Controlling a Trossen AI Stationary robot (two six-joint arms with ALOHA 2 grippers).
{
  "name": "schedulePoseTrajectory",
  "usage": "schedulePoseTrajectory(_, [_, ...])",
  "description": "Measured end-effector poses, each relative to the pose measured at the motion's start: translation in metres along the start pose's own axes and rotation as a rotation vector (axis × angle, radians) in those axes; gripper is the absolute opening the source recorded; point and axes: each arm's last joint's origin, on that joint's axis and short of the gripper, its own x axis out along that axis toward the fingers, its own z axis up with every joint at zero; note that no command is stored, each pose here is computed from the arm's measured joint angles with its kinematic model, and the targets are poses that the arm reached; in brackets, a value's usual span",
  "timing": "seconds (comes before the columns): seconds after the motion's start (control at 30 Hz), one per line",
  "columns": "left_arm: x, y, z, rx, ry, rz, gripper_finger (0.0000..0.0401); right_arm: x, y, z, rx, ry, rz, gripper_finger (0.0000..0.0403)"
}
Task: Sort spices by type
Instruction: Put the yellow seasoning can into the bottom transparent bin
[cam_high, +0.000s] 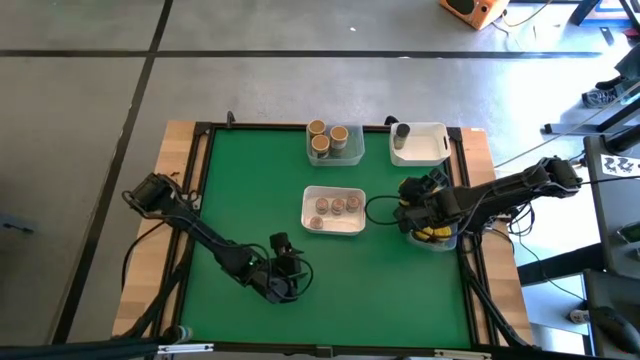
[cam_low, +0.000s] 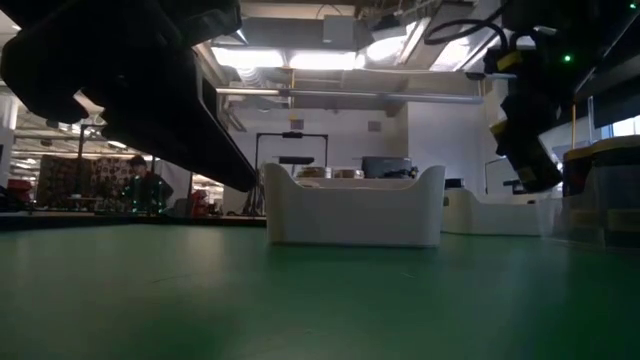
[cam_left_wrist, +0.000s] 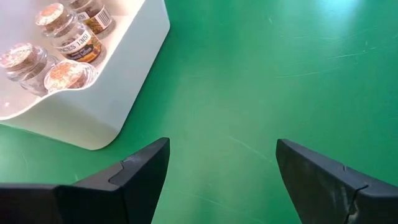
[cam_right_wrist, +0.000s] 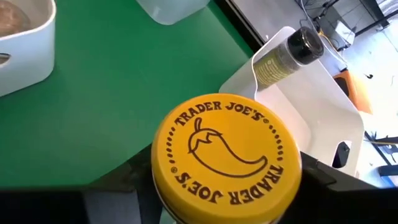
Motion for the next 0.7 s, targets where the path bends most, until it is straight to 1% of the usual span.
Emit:
schedulePoseTrajectory(0.37, [0.0000,0.0000,0.0000,-0.001,0.000,0.000,0.0292,-0.0008,-0.0015,-0.0027,-0.011,0.051,0.015,0.0224])
schedulePoseTrajectory(0.6, [0.0000,0.0000,0.0000,-0.001,0.000,0.000,0.0292,-0.0071,-0.0078,-0.0023,-0.053,0.134,0.015,0.0225])
schedulePoseTrajectory(0.7, [0.0000,0.0000,0.0000,-0.001,0.000,0.000,0.0292,-0.0083,-0.0092,-0.0026,-0.050,0.151,0.013,0.0225])
